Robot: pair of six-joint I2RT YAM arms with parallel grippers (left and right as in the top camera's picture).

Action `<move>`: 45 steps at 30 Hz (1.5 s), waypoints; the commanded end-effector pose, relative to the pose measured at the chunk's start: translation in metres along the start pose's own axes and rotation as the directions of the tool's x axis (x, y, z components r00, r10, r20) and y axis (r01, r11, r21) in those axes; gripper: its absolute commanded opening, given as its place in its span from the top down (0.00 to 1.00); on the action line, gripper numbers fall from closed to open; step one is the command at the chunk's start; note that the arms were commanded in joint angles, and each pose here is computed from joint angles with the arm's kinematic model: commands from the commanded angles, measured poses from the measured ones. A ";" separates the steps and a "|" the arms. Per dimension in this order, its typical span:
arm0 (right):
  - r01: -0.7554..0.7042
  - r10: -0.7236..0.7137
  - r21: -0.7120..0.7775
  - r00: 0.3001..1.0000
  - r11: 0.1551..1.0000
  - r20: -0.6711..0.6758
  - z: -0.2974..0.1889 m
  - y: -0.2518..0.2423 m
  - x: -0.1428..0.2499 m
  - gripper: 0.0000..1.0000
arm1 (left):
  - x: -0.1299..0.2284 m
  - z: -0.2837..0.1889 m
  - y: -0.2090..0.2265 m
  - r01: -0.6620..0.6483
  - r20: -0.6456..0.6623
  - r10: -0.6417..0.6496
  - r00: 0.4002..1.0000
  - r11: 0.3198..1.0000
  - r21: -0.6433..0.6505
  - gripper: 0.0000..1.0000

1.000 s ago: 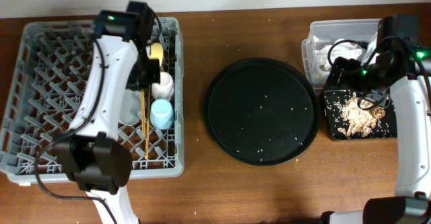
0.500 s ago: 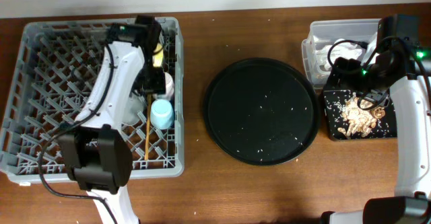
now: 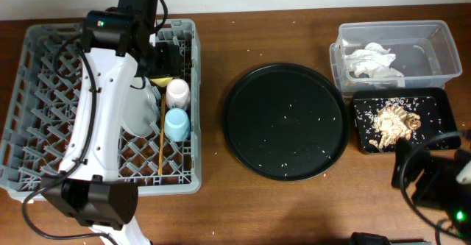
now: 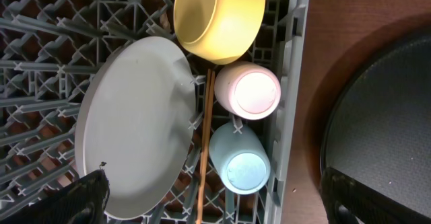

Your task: Sort waste into correct bins and load items into the dishwasher rack

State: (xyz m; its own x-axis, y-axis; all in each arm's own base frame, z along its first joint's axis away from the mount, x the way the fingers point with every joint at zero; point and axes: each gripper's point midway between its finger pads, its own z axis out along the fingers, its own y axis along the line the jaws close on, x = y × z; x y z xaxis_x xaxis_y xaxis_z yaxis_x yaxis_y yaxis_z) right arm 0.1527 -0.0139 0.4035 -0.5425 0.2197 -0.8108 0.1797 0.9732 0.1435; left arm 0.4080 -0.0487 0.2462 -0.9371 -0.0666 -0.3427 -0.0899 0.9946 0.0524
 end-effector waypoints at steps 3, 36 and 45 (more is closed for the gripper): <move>0.030 -0.031 0.036 0.999 0.999 0.017 0.006 -0.007 0.004 0.02 | -0.001 -0.003 -0.001 -0.002 0.006 0.002 1.000 1.000 0.009 0.01; 0.204 -0.048 -0.270 0.869 0.941 0.492 0.210 0.018 0.155 0.02 | 0.000 -0.003 0.000 -0.003 0.003 0.003 1.000 1.000 0.008 0.01; 0.204 -0.048 -0.270 0.869 0.941 0.492 0.210 0.018 0.155 0.02 | -0.068 -0.064 0.005 -0.192 0.653 0.146 0.743 0.981 -0.001 0.01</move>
State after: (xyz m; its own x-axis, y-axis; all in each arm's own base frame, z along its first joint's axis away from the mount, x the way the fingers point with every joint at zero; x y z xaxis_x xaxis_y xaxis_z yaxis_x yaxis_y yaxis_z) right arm 0.2438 0.0235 0.1632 -0.0723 0.1053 -0.9918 -0.1669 0.9791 0.1162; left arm 0.4815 -0.0584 0.3125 -0.5721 0.0880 -0.8154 0.0514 0.9961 0.0713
